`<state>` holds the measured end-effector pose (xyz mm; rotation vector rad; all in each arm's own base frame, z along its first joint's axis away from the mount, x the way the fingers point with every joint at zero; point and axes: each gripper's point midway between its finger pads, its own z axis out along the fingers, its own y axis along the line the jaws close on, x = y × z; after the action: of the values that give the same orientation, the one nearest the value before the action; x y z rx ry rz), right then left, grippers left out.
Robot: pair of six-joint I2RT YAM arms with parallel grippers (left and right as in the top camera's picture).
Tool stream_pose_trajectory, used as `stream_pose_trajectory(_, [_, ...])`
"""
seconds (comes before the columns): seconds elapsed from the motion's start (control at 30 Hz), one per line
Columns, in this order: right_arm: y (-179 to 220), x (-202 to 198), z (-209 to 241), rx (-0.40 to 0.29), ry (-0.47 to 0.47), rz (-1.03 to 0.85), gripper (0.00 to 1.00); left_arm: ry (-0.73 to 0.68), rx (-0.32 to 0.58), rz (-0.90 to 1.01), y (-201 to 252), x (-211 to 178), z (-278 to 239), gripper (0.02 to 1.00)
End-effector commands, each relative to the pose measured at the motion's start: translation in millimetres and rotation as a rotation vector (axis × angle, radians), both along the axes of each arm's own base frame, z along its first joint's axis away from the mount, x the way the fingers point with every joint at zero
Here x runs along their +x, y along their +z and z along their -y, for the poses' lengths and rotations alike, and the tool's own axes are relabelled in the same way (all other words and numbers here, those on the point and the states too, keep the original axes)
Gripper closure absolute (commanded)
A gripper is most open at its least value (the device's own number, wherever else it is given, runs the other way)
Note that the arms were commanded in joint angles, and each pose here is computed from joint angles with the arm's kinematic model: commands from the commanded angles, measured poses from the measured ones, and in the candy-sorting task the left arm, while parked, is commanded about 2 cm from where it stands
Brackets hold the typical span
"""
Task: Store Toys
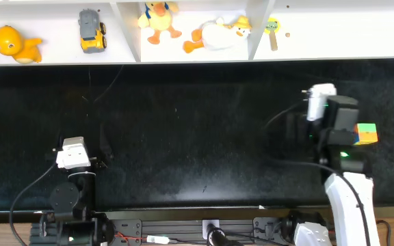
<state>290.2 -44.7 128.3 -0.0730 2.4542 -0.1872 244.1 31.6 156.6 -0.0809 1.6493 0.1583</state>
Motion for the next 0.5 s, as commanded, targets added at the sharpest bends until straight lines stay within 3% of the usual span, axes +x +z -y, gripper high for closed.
stream_pose_trajectory(0.03, [1, -17, 65, -0.161, 0.064, -0.023, 0.003, 0.0, 0.01, 0.004, 1, 0, 0, 0.02])
stream_pose_trajectory(0.13, [-1, -29, 91, -0.142, 0.102, -0.001, 0.005, 0.0, 0.011, 0.004, 1, 0, 0, 0.02])
stream_pose_trajectory(0.23, [-8, -40, 116, -0.113, 0.06, 0.006, 0.003, 0.0, 0.01, 0.004, 1, 0, 0, 0.02])
stream_pose_trajectory(0.5, [-45, -54, 172, -0.124, -0.026, -0.061, 0.001, 0.0, 0.011, 0.004, 1, 0, 0, 0.02])
